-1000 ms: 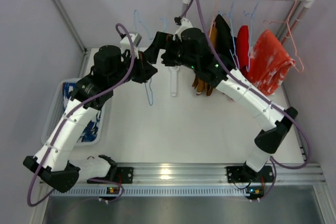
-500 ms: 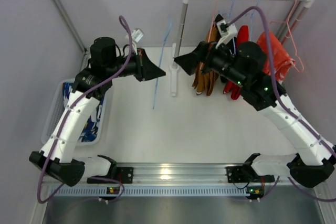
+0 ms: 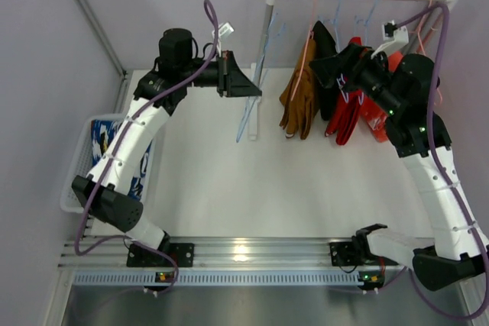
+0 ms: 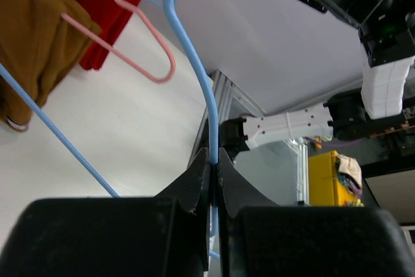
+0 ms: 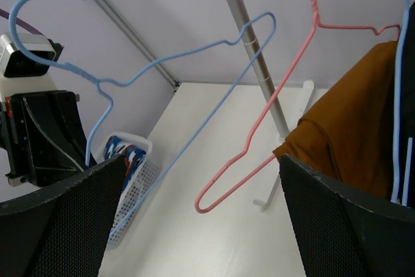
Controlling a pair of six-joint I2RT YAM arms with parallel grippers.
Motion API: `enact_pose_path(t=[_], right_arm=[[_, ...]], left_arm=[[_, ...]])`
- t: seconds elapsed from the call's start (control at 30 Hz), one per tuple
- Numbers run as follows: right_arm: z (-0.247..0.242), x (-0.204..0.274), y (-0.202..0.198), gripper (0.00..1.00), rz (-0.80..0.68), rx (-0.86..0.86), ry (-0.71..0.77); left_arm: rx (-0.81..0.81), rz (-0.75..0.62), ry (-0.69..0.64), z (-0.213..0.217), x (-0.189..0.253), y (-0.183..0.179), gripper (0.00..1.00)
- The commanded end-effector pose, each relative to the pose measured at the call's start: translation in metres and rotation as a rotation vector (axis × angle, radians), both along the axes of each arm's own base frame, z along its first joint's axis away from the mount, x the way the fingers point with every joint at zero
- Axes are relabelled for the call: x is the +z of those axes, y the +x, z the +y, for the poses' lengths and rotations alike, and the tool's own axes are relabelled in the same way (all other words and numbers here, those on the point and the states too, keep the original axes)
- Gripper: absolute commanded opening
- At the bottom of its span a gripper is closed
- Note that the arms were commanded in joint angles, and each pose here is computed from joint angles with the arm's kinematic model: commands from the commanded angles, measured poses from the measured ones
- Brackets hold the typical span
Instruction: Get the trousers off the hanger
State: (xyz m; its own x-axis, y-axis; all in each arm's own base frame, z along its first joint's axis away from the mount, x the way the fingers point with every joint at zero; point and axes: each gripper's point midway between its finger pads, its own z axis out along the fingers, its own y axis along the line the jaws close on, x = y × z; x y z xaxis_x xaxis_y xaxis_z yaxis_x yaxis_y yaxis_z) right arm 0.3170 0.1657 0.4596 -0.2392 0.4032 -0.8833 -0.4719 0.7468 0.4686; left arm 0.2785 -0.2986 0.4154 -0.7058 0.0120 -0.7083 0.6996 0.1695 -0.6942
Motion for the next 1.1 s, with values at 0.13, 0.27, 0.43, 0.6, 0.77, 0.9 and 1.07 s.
enact_pose_path(t=[0.13, 0.27, 0.43, 0.6, 0.77, 0.9, 1.07], right_arm=[[-0.023, 0.023, -0.007, 1.00, -0.037, -0.028, 0.038], [-0.029, 0.016, -0.002, 1.00, -0.014, -0.044, 0.039], [-0.037, 0.007, 0.002, 0.99, 0.010, -0.058, 0.040], [-0.047, 0.001, 0.001, 0.99, 0.022, -0.075, 0.033], [-0.053, -0.006, 0.002, 1.00, 0.043, -0.086, 0.030], [-0.056, -0.010, 0.002, 0.99, 0.049, -0.091, 0.030], [-0.058, -0.014, 0.005, 0.99, 0.064, -0.099, 0.035]], left_arm=[[0.105, -0.178, -0.038, -0.017, 0.033, 0.063, 0.00], [0.108, -0.159, -0.061, -0.033, 0.024, 0.098, 0.00], [0.084, -0.158, -0.090, -0.048, 0.017, 0.125, 0.00], [0.102, -0.173, -0.121, -0.056, 0.014, 0.146, 0.00], [0.129, -0.179, -0.149, -0.060, 0.014, 0.161, 0.00], [0.145, -0.157, -0.164, -0.062, 0.009, 0.173, 0.00], [0.181, -0.121, -0.153, -0.060, -0.006, 0.189, 0.00]])
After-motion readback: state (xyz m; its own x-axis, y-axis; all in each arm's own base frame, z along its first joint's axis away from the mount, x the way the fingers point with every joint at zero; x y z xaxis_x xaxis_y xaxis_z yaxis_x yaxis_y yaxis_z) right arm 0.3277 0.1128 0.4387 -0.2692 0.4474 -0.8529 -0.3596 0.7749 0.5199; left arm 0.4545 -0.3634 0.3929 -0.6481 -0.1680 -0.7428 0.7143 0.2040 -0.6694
